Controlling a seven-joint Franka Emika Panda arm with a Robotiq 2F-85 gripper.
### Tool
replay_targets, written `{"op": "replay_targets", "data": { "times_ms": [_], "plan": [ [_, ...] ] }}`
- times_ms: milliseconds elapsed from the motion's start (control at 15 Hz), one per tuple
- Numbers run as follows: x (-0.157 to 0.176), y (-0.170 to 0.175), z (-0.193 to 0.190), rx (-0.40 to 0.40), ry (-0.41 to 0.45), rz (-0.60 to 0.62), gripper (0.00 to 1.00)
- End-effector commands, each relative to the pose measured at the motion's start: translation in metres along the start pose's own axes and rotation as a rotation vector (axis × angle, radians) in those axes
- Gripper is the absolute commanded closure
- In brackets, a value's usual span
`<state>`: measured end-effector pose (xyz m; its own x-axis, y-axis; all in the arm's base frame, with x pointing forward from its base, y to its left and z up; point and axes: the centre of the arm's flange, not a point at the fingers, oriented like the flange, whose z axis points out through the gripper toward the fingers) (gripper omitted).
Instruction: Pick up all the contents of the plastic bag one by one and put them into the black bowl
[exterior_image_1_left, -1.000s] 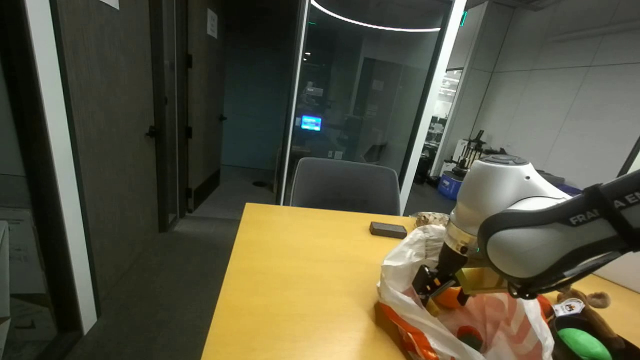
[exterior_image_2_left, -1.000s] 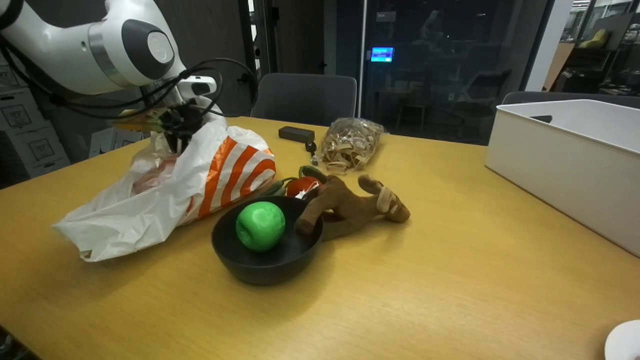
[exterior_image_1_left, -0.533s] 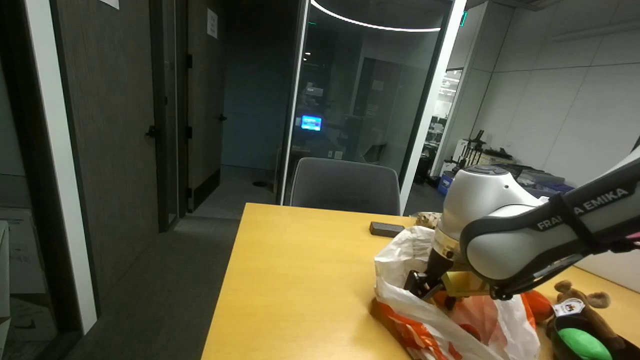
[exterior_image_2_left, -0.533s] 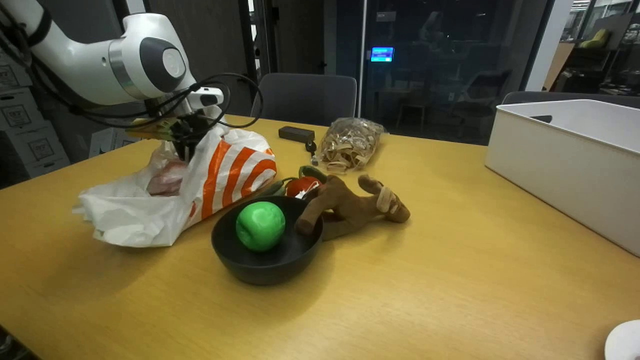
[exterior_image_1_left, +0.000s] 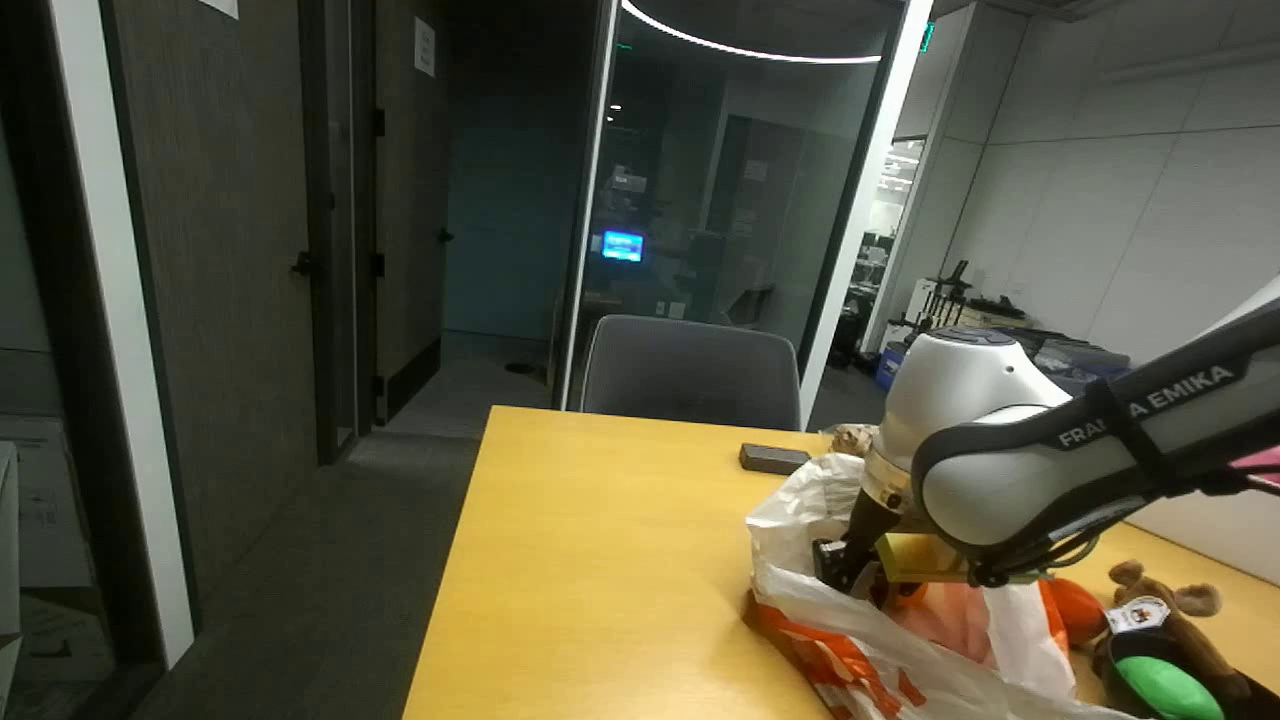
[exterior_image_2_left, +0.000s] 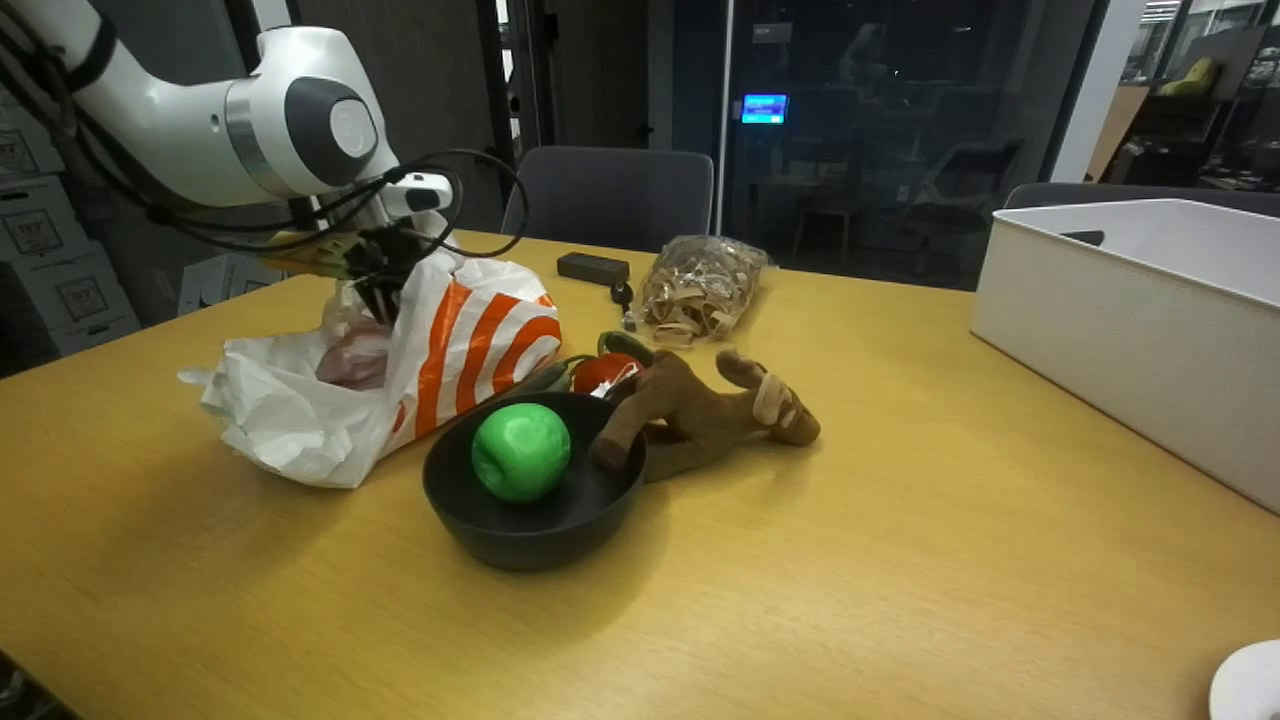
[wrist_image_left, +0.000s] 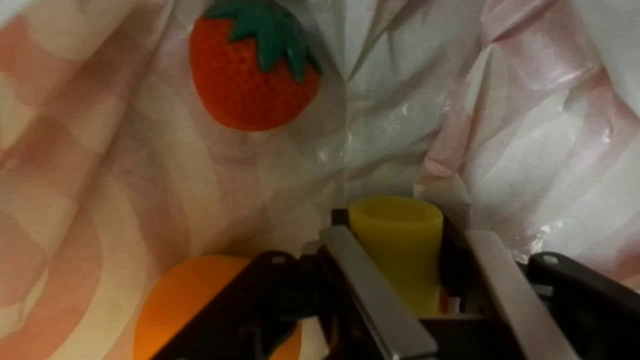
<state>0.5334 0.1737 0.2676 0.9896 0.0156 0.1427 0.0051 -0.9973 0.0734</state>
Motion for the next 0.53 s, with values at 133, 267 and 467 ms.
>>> {"op": "replay_targets", "data": {
  "times_ms": [133,267,467],
  "plan": [
    [-0.022,0.006,-0.053,0.002,0.044,-0.042,0.83],
    [-0.028,0.010,-0.068,-0.005,0.028,-0.060,0.83],
    [-0.042,0.021,-0.096,0.032,-0.109,-0.130,0.83]
  ]
}}
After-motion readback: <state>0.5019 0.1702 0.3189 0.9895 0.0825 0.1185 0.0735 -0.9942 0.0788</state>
